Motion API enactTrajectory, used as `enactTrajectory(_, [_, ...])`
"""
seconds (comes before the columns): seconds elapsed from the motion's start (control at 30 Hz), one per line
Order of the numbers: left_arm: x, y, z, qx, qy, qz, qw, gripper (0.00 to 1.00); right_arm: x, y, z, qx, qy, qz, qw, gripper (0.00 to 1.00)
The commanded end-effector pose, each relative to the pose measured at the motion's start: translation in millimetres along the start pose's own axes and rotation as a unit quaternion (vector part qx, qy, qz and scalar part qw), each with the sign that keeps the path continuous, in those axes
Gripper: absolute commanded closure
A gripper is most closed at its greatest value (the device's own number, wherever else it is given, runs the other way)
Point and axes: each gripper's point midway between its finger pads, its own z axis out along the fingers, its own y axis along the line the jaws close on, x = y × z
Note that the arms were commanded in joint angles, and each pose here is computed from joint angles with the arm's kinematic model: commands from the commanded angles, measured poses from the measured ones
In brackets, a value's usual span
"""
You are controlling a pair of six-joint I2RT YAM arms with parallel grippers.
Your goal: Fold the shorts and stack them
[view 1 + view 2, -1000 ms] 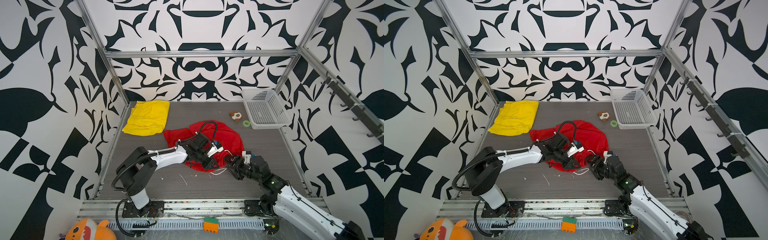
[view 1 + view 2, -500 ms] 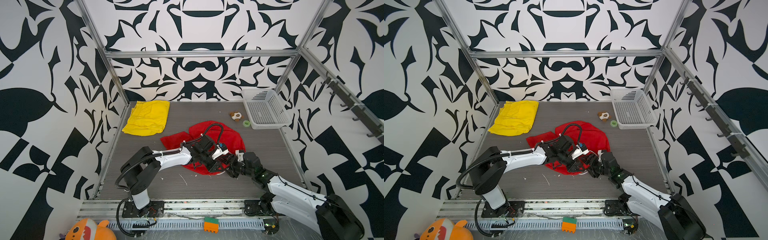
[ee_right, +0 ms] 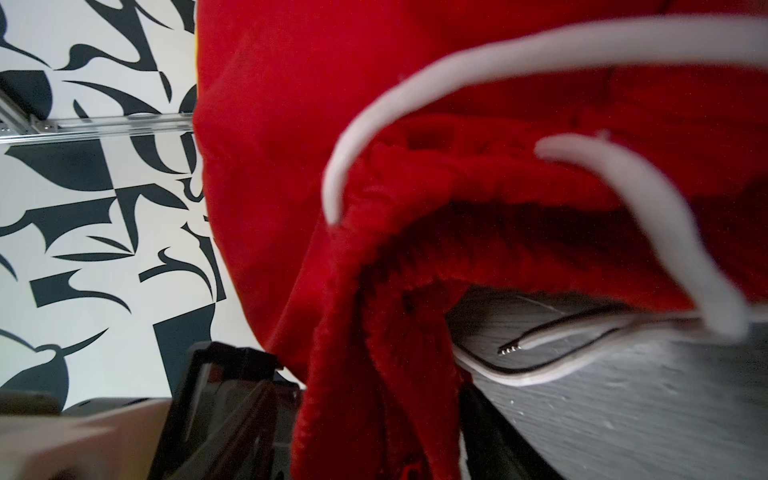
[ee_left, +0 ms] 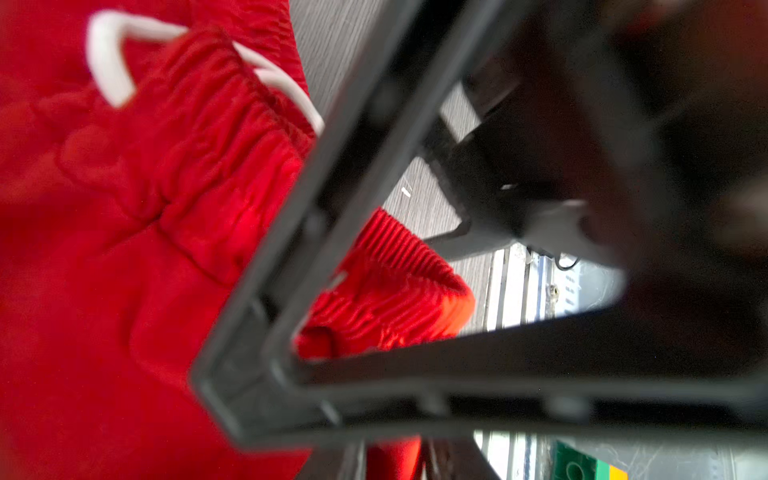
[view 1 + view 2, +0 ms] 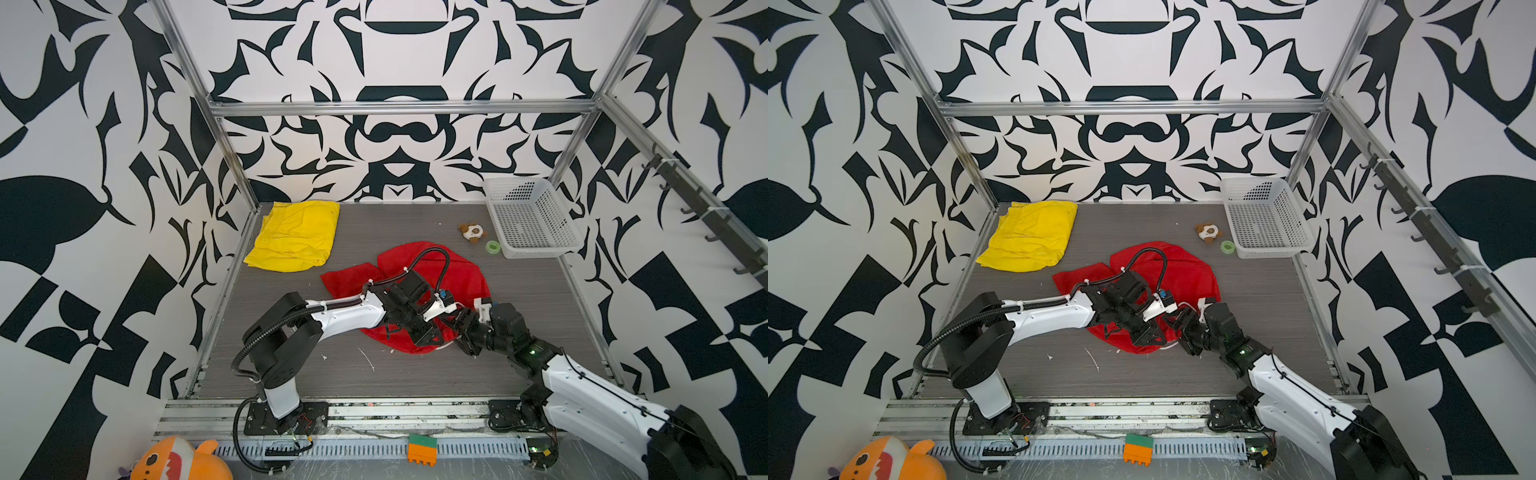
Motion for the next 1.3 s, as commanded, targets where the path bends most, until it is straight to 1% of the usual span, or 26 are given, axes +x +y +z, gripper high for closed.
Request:
enactTrajectory(0.0, [-11,-8,-1,0.013,-0.007,0.013,1.000,0.71,0,15,5,-0.013,0.010,-0.016,1.000,0.36])
enactTrajectory(0.03, [-13,-8,-3,0.009,-0.011,0.012,1.000,0.67,0,15,7,-0.011,0.014,-0.017,1.000,0.40])
enactTrajectory(0.13, [-21,-7,-13,-0.009,-0.030,0.002,0.999,0.50,0,13,8,0.003,0.019,-0.031,0.999,0.59])
enactTrajectory(0.2, [-24,-3,-25,-0.029,-0.047,-0.016,0.998,0.44,-2,13,2,0.030,0.013,-0.057,0.998,0.70])
enactTrajectory(0.23, [-24,0,-30,-0.039,-0.053,-0.028,0.997,0.42,-5,10,-3,0.047,0.005,-0.068,0.997,0.74])
enactTrajectory(0.27, [-26,6,-38,-0.054,-0.065,-0.051,0.995,0.39,-9,8,-8,0.064,-0.005,-0.077,0.995,0.78])
enactTrajectory(0.33, [-26,25,-55,-0.087,-0.084,-0.107,0.987,0.36,-19,0,-18,0.093,-0.021,-0.088,0.992,0.85])
enactTrajectory(0.37, [-26,36,-67,-0.106,-0.100,-0.140,0.979,0.35,-25,-2,-24,0.100,-0.029,-0.088,0.991,0.88])
enactTrajectory(0.43, [-17,62,-90,-0.152,-0.124,-0.211,0.958,0.33,-34,-8,-32,0.108,-0.036,-0.082,0.990,0.91])
enactTrajectory(0.5, [0,91,-117,-0.204,-0.149,-0.290,0.923,0.31,-43,-15,-41,0.115,-0.045,-0.075,0.989,0.93])
enactTrajectory(0.53, [9,101,-127,-0.220,-0.159,-0.318,0.908,0.30,-46,-19,-44,0.121,-0.048,-0.074,0.989,0.94])
enactTrajectory(0.6, [30,119,-150,-0.249,-0.187,-0.375,0.873,0.27,-50,-24,-48,0.132,-0.053,-0.080,0.987,0.94])
enactTrajectory(0.67, [49,131,-168,-0.261,-0.217,-0.424,0.839,0.26,-50,-25,-49,0.140,-0.051,-0.089,0.985,0.94])
enactTrajectory(0.7, [59,137,-177,-0.268,-0.234,-0.449,0.819,0.25,-50,-25,-49,0.142,-0.049,-0.092,0.984,0.95])
enactTrajectory(0.73, [73,144,-181,-0.277,-0.239,-0.476,0.800,0.24,-50,-25,-49,0.143,-0.048,-0.094,0.984,0.95])
enactTrajectory(0.77, [81,145,-193,-0.281,-0.261,-0.491,0.782,0.24,-50,-25,-48,0.142,-0.047,-0.095,0.984,0.95])
enactTrajectory(0.8, [93,149,-200,-0.291,-0.271,-0.512,0.762,0.25,-50,-23,-47,0.139,-0.046,-0.095,0.985,0.95])
enactTrajectory(0.87, [119,157,-211,-0.313,-0.284,-0.559,0.714,0.30,-51,-22,-45,0.133,-0.045,-0.096,0.985,0.96])
enactTrajectory(0.93, [139,161,-219,-0.324,-0.295,-0.593,0.675,0.33,-52,-19,-45,0.127,-0.047,-0.097,0.986,0.96])
enactTrajectory(0.97, [149,164,-224,-0.331,-0.300,-0.613,0.651,0.35,-52,-17,-45,0.125,-0.048,-0.099,0.986,0.96])
enactTrajectory(1.0, [156,167,-227,-0.334,-0.304,-0.625,0.637,0.35,-53,-16,-45,0.122,-0.049,-0.101,0.986,0.96])
enactTrajectory(1.07, [164,173,-231,-0.332,-0.306,-0.640,0.622,0.35,-53,-13,-45,0.119,-0.050,-0.103,0.986,0.96])
enactTrajectory(1.1, [166,176,-232,-0.328,-0.306,-0.645,0.619,0.35,-53,-12,-45,0.118,-0.050,-0.104,0.986,0.96])
enactTrajectory(1.2, [169,187,-232,-0.321,-0.300,-0.659,0.611,0.35,-53,-9,-45,0.116,-0.049,-0.107,0.986,0.96])
enactTrajectory(1.27, [169,194,-231,-0.320,-0.291,-0.661,0.613,0.36,-52,-9,-46,0.115,-0.046,-0.107,0.987,0.96])
